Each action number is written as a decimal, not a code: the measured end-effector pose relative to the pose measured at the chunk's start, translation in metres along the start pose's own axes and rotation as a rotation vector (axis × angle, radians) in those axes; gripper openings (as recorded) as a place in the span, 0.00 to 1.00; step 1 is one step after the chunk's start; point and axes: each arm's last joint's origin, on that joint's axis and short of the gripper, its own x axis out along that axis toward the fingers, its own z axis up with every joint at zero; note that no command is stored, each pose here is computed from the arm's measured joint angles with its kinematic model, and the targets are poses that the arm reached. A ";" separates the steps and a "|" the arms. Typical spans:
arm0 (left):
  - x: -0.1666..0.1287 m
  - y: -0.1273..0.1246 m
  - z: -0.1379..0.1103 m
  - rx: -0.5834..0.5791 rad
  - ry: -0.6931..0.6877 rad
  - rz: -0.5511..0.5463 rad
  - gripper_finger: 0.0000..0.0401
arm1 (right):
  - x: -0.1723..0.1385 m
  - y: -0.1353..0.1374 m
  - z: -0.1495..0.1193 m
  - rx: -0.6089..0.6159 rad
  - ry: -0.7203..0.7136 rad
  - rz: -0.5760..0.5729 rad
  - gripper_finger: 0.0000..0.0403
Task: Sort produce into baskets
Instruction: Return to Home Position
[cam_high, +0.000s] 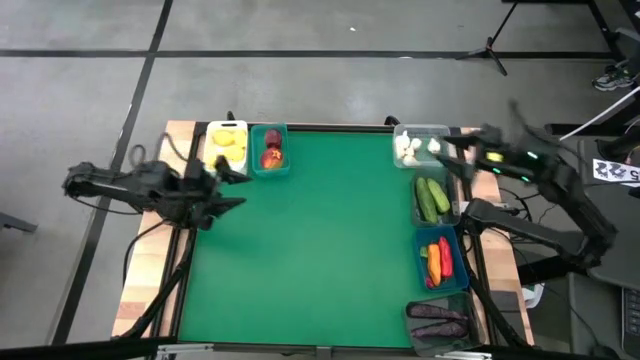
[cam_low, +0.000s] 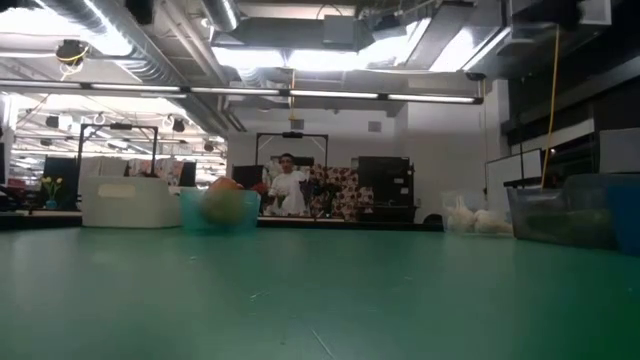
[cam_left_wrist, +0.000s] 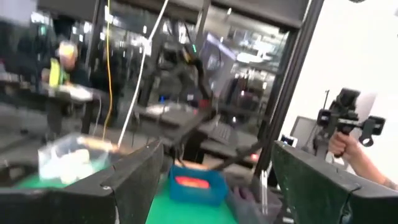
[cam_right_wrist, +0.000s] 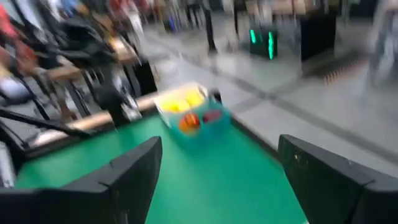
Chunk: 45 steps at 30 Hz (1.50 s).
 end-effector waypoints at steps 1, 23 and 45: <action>-0.008 0.000 0.004 0.012 -0.019 -0.004 0.74 | -0.012 0.002 -0.003 -0.013 -0.037 0.011 0.80; -0.046 0.029 -0.102 0.012 -0.021 -0.147 0.74 | 0.045 -0.018 -0.154 0.180 -0.277 0.403 0.80; -0.047 0.031 -0.103 0.117 0.024 -0.322 0.74 | 0.058 0.031 -0.213 0.127 -0.084 0.302 0.80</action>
